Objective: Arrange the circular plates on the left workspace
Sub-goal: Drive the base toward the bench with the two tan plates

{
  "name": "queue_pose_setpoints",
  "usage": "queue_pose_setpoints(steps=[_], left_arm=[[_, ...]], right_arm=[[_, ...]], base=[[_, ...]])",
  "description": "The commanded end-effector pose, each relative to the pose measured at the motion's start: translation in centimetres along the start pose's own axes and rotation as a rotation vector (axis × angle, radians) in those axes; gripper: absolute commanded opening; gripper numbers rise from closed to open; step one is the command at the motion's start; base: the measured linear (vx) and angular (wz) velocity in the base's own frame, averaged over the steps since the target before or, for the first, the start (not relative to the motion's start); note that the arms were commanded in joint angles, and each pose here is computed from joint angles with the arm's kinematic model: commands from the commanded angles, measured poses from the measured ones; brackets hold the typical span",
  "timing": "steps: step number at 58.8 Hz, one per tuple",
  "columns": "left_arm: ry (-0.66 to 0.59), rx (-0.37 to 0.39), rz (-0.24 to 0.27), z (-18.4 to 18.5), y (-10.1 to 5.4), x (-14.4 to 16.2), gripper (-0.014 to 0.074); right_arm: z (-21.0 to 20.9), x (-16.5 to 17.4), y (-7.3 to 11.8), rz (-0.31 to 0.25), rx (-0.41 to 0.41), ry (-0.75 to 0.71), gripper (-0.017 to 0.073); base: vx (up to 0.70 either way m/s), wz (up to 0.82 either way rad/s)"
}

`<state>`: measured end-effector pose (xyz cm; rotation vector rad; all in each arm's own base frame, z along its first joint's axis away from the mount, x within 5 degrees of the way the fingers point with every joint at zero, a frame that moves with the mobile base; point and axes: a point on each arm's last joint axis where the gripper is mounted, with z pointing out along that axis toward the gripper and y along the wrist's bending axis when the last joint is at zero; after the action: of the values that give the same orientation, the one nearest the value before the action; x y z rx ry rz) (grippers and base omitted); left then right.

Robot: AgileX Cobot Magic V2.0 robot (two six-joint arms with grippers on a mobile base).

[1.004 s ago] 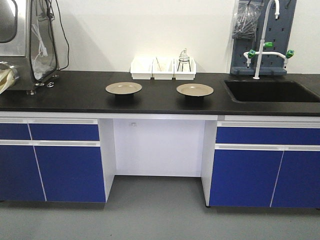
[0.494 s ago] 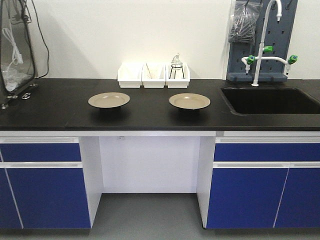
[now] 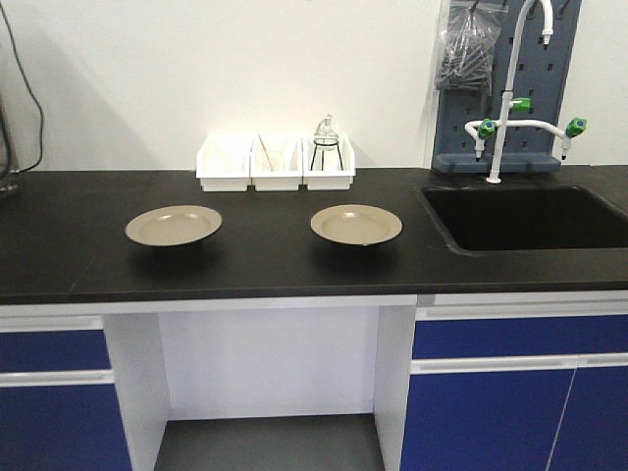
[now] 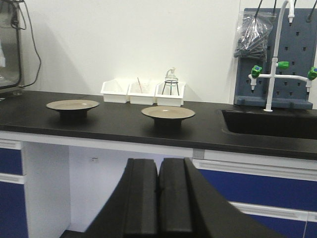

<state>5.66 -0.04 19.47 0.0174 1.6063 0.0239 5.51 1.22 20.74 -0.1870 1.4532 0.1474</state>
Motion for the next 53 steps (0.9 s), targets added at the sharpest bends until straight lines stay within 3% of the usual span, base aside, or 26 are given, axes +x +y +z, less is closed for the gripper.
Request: queue_pose_setpoints(steps=[1, 53], left_arm=[[-0.086, -0.012, -0.010, -0.08, 0.12, -0.43, 0.0003], [-0.086, -0.012, -0.010, -0.08, 0.12, -0.43, 0.0003]], right_arm=[[-0.16, -0.69, -0.04, -0.005, 0.007, -0.099, 0.0000], [-0.16, -0.69, -0.04, -0.005, 0.007, -0.099, 0.0000]], base=[[0.35, -0.09], [0.41, 0.03]])
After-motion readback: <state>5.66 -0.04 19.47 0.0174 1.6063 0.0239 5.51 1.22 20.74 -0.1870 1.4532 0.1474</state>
